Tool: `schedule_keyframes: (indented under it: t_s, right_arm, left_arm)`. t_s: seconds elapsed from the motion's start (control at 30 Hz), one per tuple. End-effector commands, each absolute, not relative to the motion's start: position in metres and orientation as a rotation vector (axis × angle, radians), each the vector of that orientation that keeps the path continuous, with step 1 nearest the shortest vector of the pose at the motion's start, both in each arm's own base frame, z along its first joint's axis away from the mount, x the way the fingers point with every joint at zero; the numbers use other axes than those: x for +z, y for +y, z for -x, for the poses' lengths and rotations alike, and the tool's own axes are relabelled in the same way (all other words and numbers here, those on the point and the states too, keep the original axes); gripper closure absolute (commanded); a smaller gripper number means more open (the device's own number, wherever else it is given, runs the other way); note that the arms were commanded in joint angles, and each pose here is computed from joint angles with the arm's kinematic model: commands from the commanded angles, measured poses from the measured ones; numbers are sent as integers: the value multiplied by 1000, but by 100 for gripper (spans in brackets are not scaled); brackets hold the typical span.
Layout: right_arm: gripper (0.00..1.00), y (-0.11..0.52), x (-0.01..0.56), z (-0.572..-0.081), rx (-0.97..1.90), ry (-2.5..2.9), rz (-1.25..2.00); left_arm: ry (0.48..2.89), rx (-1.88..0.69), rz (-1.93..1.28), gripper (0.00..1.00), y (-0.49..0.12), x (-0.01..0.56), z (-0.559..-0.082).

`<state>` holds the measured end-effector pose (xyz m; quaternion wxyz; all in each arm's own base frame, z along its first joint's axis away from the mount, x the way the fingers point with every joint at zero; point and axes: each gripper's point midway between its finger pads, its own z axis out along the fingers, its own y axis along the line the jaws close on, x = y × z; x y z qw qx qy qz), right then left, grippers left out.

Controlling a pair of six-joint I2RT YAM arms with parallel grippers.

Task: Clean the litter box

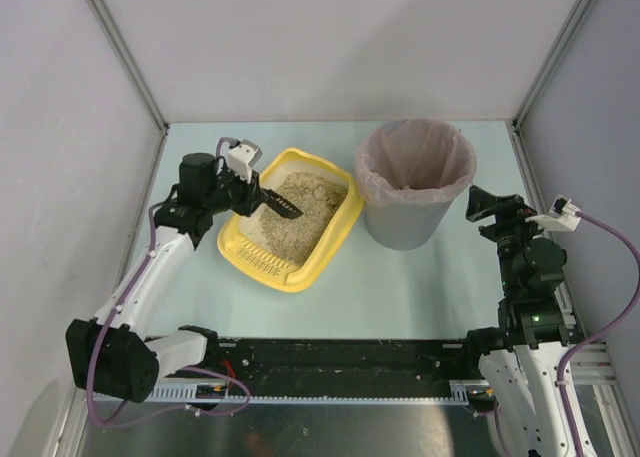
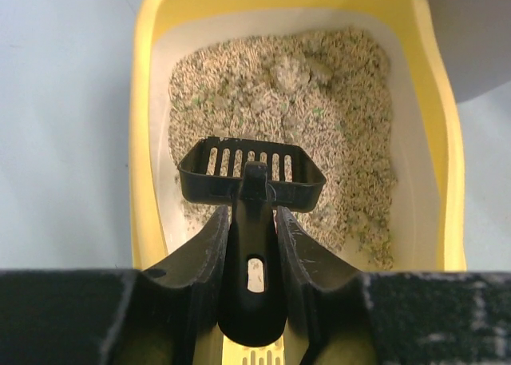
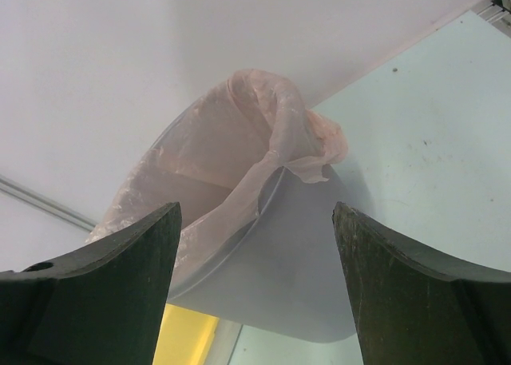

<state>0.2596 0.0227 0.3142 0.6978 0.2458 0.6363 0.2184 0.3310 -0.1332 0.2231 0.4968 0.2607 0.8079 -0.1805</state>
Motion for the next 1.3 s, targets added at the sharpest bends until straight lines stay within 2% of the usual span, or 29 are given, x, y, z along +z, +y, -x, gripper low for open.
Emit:
schedule_keyframes:
  t_s: [0.0, 0.5, 0.93, 1.07, 1.27]
  right_arm:
    - [19, 22, 327, -261, 508, 1366, -556]
    - [19, 21, 321, -264, 499, 1374, -564]
    - [19, 16, 326, -257, 479, 1349, -566]
    - [19, 14, 327, -257, 475, 1338, -574]
    - [19, 13, 324, -261, 453, 1352, -570]
  left_arm:
    - [1955, -452, -690, 100, -138, 231, -329]
    - [2030, -645, -750, 100, -170, 200, -326]
    - [2139, -558, -763, 100, -170, 161, -326]
    - [2209, -535, -681, 100, -169, 142, -326]
    - [2190, -433, -627, 100, -163, 144, -330]
